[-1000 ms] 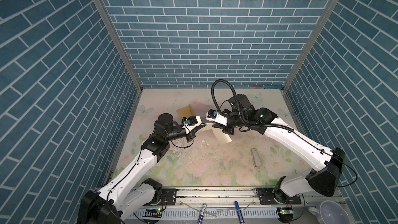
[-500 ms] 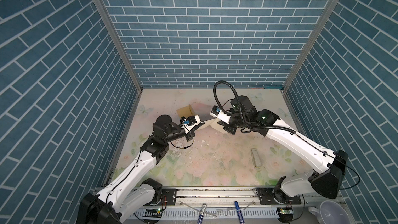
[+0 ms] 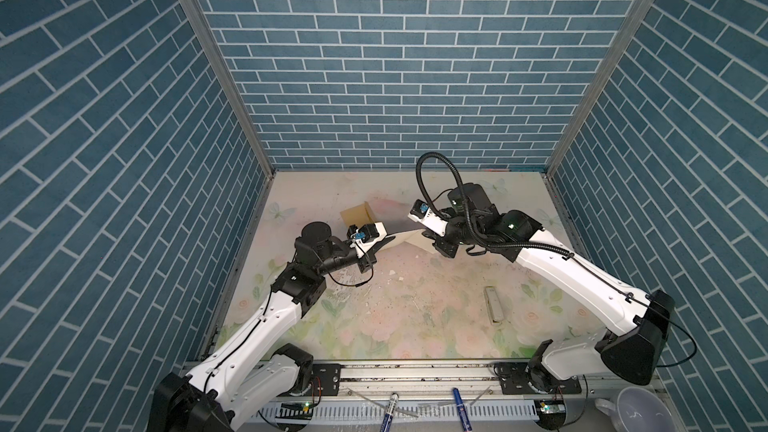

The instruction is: Place the letter into the envelope and seal it

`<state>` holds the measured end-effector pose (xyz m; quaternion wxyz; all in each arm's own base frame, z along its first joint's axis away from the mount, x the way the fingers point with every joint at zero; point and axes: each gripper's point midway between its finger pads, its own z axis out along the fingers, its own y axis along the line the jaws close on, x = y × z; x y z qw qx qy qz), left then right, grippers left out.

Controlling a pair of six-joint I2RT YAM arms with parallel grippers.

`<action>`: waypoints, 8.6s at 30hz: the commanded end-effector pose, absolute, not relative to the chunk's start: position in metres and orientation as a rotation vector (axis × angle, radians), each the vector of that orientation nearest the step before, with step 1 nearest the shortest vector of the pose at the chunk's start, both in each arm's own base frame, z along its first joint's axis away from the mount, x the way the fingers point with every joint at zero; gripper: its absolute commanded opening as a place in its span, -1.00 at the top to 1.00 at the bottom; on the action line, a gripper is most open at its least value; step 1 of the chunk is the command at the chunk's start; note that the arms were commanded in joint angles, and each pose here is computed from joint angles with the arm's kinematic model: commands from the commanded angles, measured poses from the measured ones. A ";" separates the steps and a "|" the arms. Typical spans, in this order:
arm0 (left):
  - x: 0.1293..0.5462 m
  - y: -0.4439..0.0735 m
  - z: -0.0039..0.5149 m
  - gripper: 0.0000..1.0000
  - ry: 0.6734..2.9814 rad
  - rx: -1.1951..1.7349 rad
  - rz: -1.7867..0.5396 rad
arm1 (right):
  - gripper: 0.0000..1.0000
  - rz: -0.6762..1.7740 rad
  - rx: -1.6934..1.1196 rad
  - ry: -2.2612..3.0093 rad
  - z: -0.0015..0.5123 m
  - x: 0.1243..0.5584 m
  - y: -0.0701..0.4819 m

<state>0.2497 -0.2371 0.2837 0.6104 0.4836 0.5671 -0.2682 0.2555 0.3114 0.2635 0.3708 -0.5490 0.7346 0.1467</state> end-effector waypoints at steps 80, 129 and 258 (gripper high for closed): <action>0.230 -0.272 0.298 0.13 1.224 1.222 -0.907 | 1.00 0.770 -1.596 1.538 0.282 0.204 0.326; 0.233 -0.271 0.283 1.00 1.262 1.230 -0.862 | 0.09 0.498 -1.418 1.624 0.312 0.225 0.266; 0.235 -0.253 0.209 0.73 1.502 1.159 -0.791 | 1.00 0.575 -1.526 1.475 0.325 0.212 0.284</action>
